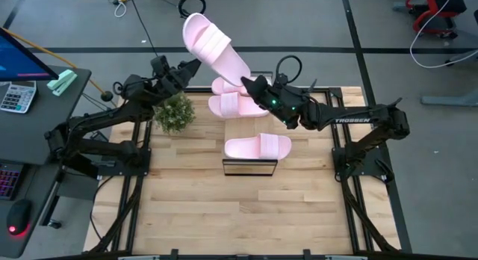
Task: Pick and place slides into the shelf
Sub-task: Put the pink slide on the shelf
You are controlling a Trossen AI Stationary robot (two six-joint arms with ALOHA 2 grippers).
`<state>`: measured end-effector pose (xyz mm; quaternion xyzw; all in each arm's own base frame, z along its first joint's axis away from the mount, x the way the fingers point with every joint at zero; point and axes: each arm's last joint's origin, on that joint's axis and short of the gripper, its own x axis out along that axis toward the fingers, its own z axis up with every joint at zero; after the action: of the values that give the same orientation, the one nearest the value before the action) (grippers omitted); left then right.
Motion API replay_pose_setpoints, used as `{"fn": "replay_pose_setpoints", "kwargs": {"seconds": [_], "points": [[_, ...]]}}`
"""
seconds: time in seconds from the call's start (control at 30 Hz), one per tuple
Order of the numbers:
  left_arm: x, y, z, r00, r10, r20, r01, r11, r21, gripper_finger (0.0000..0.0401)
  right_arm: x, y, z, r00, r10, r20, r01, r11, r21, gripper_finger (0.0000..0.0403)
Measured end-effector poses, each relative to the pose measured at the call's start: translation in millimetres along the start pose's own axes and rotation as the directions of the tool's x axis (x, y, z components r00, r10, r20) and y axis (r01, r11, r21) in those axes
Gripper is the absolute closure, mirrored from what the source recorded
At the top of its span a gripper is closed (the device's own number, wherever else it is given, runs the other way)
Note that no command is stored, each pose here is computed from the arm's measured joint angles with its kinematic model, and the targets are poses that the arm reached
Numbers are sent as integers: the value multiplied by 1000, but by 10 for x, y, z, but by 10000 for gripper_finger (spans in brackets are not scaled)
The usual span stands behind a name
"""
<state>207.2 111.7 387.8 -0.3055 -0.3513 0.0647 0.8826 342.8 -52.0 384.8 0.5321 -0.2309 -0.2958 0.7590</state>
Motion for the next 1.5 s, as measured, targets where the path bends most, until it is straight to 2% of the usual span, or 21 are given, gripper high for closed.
{"fn": "replay_pose_setpoints", "kwargs": {"seconds": [0.47, 0.83, 1.03, 1.23, 1.5], "points": [[3, -10, -56, 1000, 27, -14, -27, 1000, -6, 88, 0, 2, -8, 1000, 9, -23, -9, 1000, 3, 373], [62, -11, -456, 991, 98, -90, -100, 995, -24, 87, 13, 3, 11, 1000, 13, -15, -13, 1000, 8, 373], [100, 47, -599, 987, 152, -47, -154, 988, -33, 88, 13, 11, 14, 1000, 20, -12, -20, 1000, 13, 373], [99, 64, -583, 981, 192, -7, -192, 981, -30, 110, 13, 12, 9, 999, 26, -29, -25, 1000, 13, 373], [98, 61, -588, 981, 195, -8, -195, 979, -59, 140, 27, -8, 14, 998, 20, -58, -20, 1000, 2, 373]]}}
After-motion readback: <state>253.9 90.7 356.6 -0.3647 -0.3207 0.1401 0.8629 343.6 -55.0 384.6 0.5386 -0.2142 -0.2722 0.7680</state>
